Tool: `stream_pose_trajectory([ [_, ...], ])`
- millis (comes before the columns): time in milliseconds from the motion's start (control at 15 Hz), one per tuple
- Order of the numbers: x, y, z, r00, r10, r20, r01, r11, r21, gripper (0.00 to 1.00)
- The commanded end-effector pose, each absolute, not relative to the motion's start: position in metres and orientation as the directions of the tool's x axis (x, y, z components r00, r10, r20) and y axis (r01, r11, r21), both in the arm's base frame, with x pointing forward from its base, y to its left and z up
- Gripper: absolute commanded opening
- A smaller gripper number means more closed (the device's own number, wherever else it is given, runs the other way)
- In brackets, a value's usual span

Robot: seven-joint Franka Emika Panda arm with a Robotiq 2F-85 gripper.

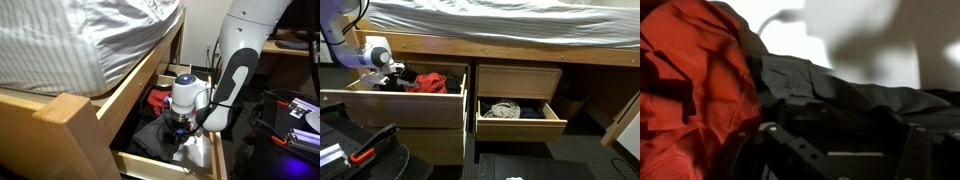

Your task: Pick up the grey cloth from the first drawer and put it in the second bottom drawer to the right.

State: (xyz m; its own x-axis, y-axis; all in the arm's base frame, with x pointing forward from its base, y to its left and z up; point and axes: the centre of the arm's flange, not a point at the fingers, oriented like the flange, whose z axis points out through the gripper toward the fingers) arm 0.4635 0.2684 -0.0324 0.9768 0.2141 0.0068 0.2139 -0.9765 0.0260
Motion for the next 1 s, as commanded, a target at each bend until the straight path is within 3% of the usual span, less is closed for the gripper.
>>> stream_pose_trajectory([
  [0,0.4614,0.2679,-0.0337,0.977,0.215,0.000,0.215,-0.977,0.010,0.60],
  [533,0.4594,0.2689,-0.0376,0.978,0.210,-0.007,0.210,-0.978,0.013,0.05],
  [667,0.4595,0.2684,-0.0378,0.979,0.204,-0.019,0.205,-0.979,0.017,0.00],
  [933,0.4615,0.2692,-0.0296,0.983,0.185,-0.018,0.186,-0.981,0.050,0.02],
])
